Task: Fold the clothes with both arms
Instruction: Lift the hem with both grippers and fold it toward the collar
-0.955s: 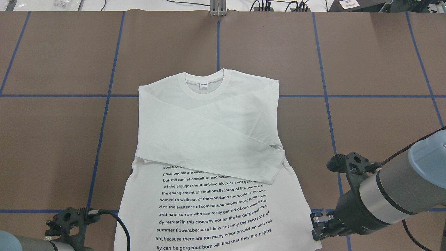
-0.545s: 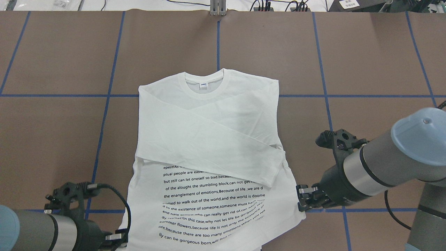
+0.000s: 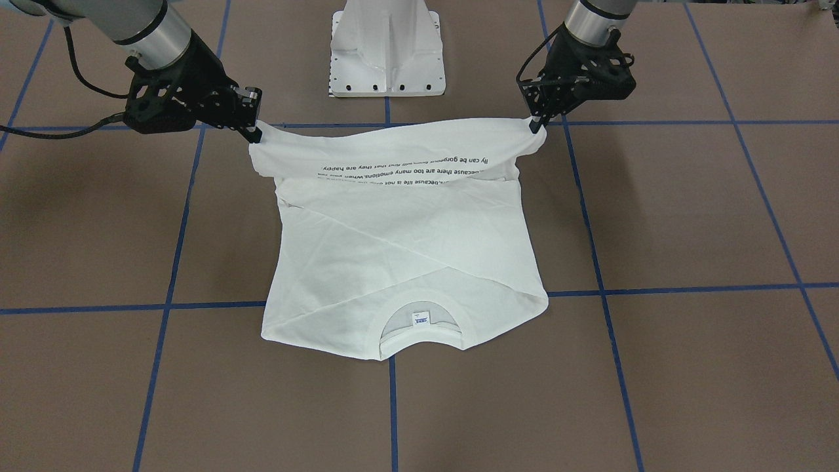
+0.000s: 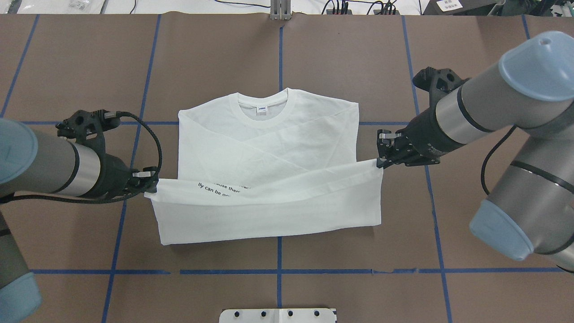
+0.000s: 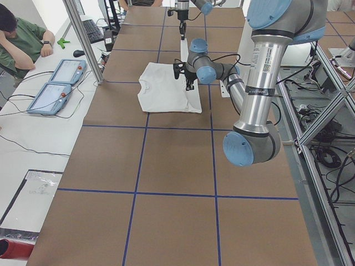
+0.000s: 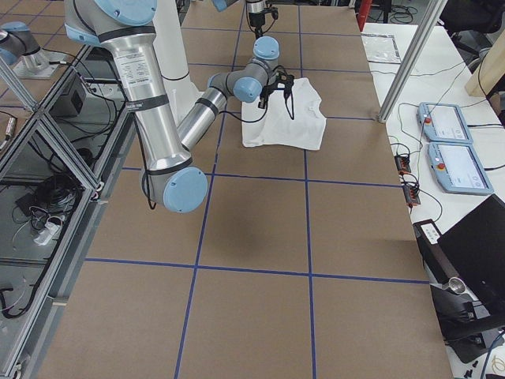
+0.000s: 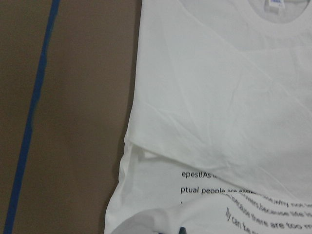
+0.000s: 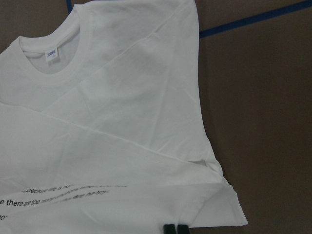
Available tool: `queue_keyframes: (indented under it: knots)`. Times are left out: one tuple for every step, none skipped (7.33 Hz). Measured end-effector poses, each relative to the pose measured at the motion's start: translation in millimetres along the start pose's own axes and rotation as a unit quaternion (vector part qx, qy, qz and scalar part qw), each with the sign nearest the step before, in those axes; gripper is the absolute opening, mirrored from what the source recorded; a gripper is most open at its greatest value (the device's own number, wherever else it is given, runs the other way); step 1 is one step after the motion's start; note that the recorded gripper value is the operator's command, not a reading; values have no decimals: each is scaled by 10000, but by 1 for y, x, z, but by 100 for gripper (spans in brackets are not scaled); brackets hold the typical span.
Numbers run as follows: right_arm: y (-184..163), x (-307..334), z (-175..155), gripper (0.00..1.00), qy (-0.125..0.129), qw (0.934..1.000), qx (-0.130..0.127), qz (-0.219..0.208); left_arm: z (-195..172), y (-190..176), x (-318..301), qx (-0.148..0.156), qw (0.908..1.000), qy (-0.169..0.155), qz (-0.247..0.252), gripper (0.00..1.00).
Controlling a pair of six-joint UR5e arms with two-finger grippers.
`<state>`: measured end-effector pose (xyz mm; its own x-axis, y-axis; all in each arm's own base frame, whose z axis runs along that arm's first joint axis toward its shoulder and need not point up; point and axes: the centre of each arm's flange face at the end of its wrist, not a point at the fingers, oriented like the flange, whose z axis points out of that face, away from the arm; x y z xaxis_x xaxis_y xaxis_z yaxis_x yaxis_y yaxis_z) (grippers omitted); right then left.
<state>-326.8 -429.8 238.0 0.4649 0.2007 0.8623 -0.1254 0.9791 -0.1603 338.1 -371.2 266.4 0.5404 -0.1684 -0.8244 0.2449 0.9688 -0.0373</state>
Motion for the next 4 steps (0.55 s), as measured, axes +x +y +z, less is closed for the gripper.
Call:
queue_keyframes:
  knots:
    - [-25, -8, 9, 0, 81, 9999, 101, 45, 8, -21, 10, 98, 9999, -19, -35, 0]
    - [-47, -18, 21, 0, 167, 9997, 155, 87, 23, -40, 22, 156, 9998, -65, -85, 0]
    - [-65, -25, 31, 0, 248, 9994, 201, 112, 39, -61, 26, 225, 9996, -143, -130, 0]
    - [-80, -26, 36, 0, 326, 9990, 260, 138, 53, -85, 19, 331, 9991, -224, -138, 0]
